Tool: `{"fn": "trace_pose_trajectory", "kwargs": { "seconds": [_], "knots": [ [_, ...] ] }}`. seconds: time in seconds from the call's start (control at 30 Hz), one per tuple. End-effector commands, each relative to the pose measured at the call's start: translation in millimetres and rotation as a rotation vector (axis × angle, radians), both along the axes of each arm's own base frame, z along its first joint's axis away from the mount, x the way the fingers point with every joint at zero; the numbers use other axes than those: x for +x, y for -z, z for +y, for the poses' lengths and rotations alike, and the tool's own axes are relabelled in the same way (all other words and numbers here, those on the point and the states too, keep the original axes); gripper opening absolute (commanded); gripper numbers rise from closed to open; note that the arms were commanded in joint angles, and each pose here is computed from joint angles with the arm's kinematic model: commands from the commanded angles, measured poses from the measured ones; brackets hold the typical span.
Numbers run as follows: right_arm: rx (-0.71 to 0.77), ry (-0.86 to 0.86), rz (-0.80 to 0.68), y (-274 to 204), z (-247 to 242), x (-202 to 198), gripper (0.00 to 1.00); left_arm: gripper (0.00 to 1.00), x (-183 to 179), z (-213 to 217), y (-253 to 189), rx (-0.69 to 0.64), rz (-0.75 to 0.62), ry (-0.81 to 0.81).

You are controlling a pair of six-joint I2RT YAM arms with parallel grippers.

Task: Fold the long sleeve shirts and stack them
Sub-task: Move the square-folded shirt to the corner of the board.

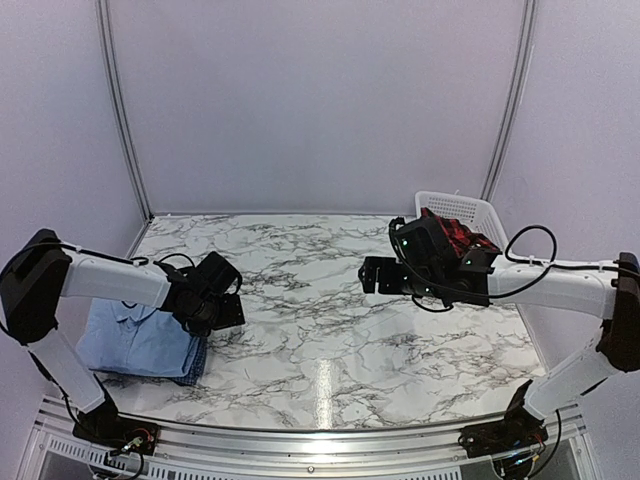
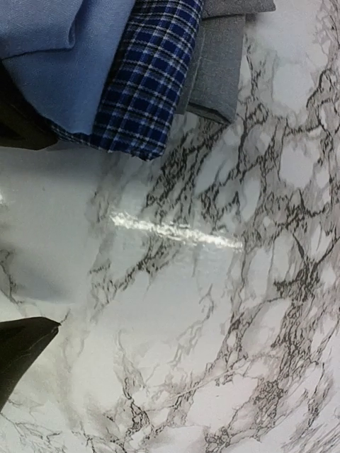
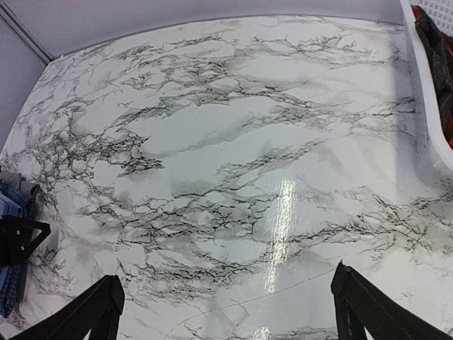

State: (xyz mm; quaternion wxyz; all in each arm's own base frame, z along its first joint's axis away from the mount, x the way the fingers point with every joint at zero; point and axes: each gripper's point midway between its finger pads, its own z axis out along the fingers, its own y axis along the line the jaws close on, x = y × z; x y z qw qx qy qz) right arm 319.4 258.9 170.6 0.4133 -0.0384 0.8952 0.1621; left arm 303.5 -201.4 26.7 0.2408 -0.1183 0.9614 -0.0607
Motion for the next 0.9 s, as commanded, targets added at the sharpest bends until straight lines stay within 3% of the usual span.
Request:
{"fn": "trace_pose_trajectory", "kwargs": {
  "seconds": [0.0, 0.4, 0.87],
  "knots": [
    [0.033, 0.006, -0.006, -3.8, 5.0, 6.1, 0.99, 0.85, -17.3, 25.0, -2.3, 0.022, 0.014, 0.0],
    [0.022, 0.006, 0.016, 2.0, 7.1, 6.6, 0.99, 0.85, -21.8, 27.0, -16.2, -0.005, -0.005, 0.056],
    [0.009, 0.019, -0.028, -11.8, 6.9, 14.5, 0.99, 0.89, 3.7, -36.9, -97.0, -0.088, -0.2, 0.259]
  ]
}}
